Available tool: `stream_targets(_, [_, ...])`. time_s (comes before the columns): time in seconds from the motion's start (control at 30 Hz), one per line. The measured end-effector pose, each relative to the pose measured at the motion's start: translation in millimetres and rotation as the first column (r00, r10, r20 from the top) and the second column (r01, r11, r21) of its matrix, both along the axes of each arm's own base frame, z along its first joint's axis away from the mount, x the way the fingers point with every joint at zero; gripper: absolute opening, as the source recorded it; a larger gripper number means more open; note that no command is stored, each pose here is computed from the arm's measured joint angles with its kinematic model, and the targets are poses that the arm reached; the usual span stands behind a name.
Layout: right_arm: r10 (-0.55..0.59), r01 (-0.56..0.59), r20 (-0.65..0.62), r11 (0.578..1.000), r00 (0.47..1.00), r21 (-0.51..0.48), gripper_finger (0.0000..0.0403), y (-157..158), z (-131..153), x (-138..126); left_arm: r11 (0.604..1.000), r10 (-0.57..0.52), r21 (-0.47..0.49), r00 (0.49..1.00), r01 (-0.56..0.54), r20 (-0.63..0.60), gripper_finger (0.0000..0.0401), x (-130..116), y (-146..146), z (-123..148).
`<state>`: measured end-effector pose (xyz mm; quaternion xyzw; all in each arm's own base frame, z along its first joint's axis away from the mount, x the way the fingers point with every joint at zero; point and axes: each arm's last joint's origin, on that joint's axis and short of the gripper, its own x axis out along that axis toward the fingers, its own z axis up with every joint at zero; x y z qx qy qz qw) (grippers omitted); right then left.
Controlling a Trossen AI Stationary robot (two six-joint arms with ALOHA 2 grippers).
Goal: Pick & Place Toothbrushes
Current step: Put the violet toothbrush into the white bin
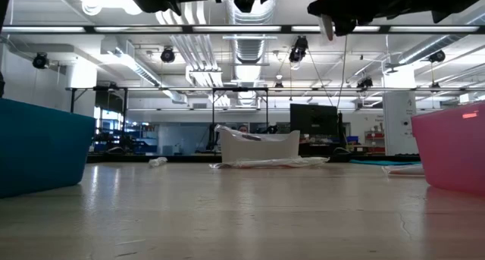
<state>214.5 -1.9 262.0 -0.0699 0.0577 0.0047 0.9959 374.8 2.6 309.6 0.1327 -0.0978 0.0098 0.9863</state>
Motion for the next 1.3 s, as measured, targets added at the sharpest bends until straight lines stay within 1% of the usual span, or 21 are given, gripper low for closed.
stream_targets(0.17, [0.018, -0.018, 0.029, 1.0, 0.999, 0.009, 0.002, 0, 1, 2, 1.0, -0.026, 0.004, 1.0, 0.026, 0.008, 0.0202, 3, -1, 3])
stream_targets(0.33, [0.02, -0.02, 0.036, 1.0, 0.999, -0.001, 0.002, 0, -5, 12, 0.999, -0.038, 0.007, 0.999, 0.037, 0.038, 0.0202, 4, -1, 11])
stream_targets(0.57, [0.018, -0.016, 0.076, 1.0, 0.997, -0.019, 0.002, 0, -7, 22, 0.999, -0.048, 0.006, 0.999, 0.048, -0.003, 0.0202, 5, -1, 8])
stream_targets(0.77, [0.017, -0.015, 0.071, 1.0, 0.997, -0.019, 0.002, 0, -9, 27, 0.998, -0.055, 0.005, 0.998, 0.055, -0.005, 0.0196, 5, -2, 8])
stream_targets(0.9, [0.017, -0.015, 0.072, 1.0, 0.997, -0.022, 0.002, 0, -8, 27, 0.999, -0.054, 0.004, 0.998, 0.054, -0.019, 0.0173, 5, -2, 6])
stream_targets(1.3, [0.016, -0.015, 0.066, 1.0, 0.998, -0.024, 0.0022, 0, -9, 27, 0.999, -0.05, 0.002, 0.999, 0.05, -0.017, 0.007, 5, -1, 7])
